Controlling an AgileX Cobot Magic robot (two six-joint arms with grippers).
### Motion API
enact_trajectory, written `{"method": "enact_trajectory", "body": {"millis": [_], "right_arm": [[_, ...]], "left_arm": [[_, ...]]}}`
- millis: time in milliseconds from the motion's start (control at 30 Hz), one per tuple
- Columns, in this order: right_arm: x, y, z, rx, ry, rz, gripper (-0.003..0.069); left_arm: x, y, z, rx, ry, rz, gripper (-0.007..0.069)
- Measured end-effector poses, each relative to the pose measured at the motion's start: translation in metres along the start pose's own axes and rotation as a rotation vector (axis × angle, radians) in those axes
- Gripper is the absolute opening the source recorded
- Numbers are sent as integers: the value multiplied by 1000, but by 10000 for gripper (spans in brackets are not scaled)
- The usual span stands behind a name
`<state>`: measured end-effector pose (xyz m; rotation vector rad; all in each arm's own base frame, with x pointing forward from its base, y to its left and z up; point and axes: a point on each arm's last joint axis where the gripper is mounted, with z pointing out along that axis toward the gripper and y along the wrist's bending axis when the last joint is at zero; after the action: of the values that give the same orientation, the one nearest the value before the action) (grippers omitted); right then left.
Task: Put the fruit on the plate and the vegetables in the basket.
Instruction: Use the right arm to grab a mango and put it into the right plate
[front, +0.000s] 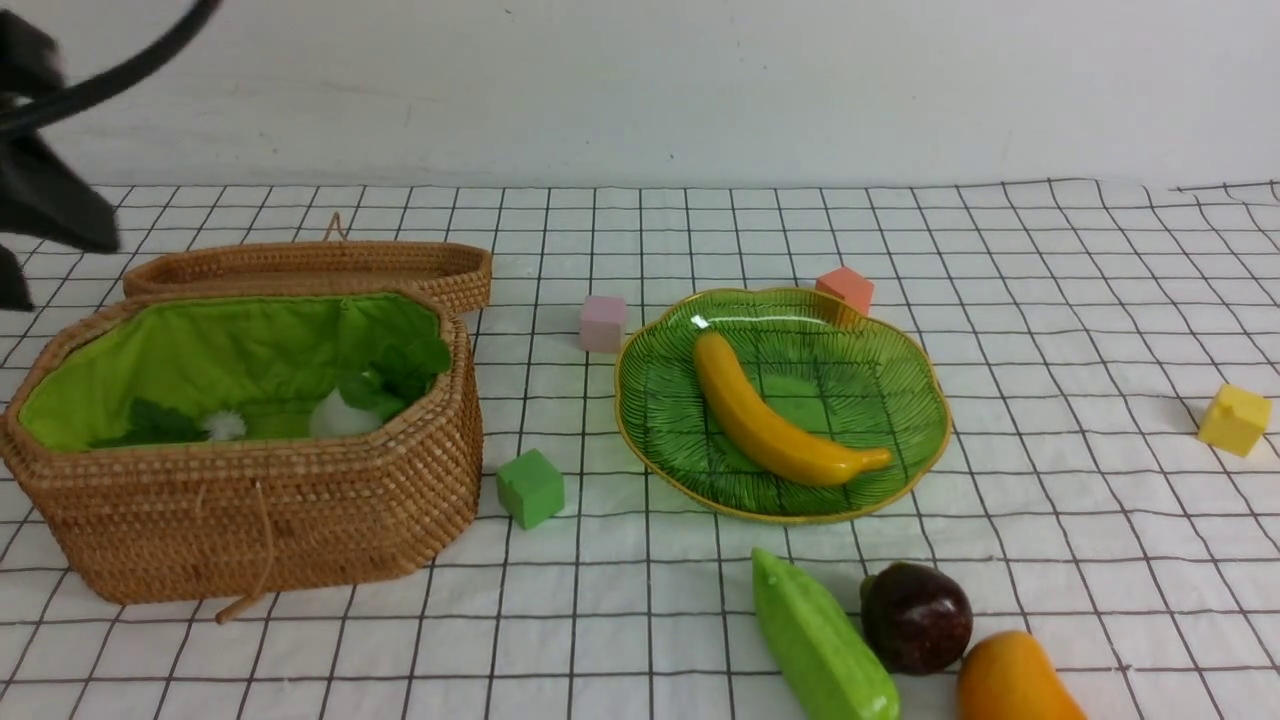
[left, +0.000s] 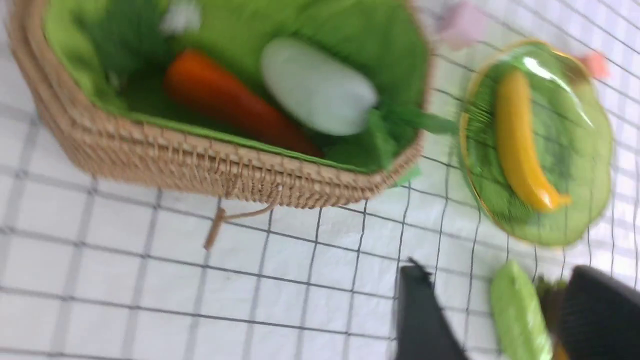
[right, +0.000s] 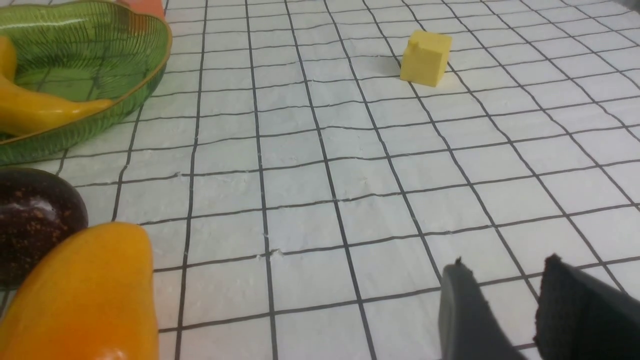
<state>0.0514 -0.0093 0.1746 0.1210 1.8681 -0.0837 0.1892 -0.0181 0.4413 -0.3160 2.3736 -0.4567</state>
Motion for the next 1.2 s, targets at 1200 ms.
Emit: {"method": "enact_trajectory", "body": {"millis": [1200], "right_arm": [[0,0,0,0,0,0,243]], "left_arm": [[217,95,28,63,-529,186,-13]]}}
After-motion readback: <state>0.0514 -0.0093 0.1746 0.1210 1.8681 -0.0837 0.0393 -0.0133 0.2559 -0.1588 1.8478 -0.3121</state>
